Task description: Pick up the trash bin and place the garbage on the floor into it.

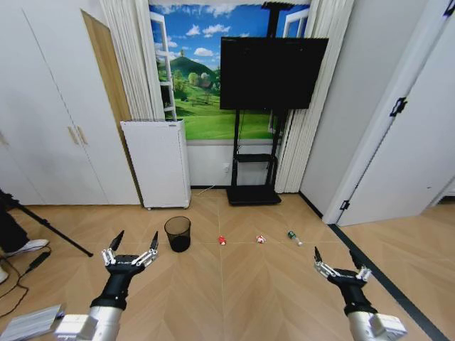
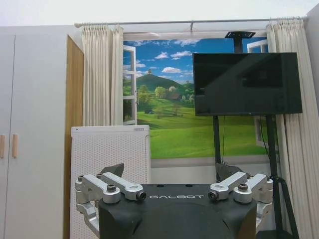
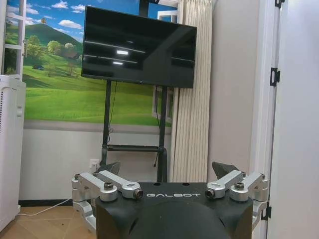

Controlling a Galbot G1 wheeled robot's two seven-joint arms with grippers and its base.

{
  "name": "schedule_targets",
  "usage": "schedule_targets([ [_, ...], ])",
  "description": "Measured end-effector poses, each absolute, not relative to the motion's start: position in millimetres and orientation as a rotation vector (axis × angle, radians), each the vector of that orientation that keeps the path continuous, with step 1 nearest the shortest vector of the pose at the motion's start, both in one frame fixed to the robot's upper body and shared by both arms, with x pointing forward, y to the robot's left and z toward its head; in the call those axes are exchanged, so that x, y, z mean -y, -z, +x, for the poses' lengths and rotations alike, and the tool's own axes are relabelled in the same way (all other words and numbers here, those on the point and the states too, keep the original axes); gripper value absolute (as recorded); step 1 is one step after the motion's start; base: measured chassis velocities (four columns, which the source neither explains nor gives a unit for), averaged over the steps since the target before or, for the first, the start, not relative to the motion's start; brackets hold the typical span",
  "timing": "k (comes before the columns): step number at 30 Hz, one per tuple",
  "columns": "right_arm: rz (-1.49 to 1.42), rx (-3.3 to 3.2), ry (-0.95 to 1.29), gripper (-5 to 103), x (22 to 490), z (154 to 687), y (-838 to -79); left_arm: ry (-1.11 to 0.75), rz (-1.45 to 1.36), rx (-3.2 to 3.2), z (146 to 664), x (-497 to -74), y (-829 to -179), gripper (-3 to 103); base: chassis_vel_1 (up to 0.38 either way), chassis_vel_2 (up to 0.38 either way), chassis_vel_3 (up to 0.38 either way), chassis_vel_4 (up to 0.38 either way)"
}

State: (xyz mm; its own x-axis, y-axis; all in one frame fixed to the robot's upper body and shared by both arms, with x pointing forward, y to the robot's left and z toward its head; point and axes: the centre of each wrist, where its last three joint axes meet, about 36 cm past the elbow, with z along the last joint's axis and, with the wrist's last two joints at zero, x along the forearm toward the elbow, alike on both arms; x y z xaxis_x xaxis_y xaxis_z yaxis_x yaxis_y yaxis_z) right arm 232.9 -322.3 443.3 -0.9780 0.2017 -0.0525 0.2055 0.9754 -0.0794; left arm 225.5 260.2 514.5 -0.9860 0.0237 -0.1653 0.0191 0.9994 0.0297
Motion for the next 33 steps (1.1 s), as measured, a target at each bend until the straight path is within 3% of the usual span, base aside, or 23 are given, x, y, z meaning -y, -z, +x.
schedule_targets([
  [8,0.309,-3.087,0.125,100,323.5,232.9,-444.0,-0.034,0.03,-2.982,223.6,-257.9,-512.7,96,0.0,0.0,0.0,0.0],
  [15,0.306,-3.088,0.117,100,324.1,232.7,-443.5,-0.041,0.036,-2.979,223.5,-257.8,-512.6,100,-0.072,0.08,0.061,-0.079],
  [33,0.286,-3.091,0.115,100,326.3,234.6,-441.4,-0.049,0.045,-2.965,224.6,-256.7,-513.0,100,-0.22,0.225,0.218,-0.224],
])
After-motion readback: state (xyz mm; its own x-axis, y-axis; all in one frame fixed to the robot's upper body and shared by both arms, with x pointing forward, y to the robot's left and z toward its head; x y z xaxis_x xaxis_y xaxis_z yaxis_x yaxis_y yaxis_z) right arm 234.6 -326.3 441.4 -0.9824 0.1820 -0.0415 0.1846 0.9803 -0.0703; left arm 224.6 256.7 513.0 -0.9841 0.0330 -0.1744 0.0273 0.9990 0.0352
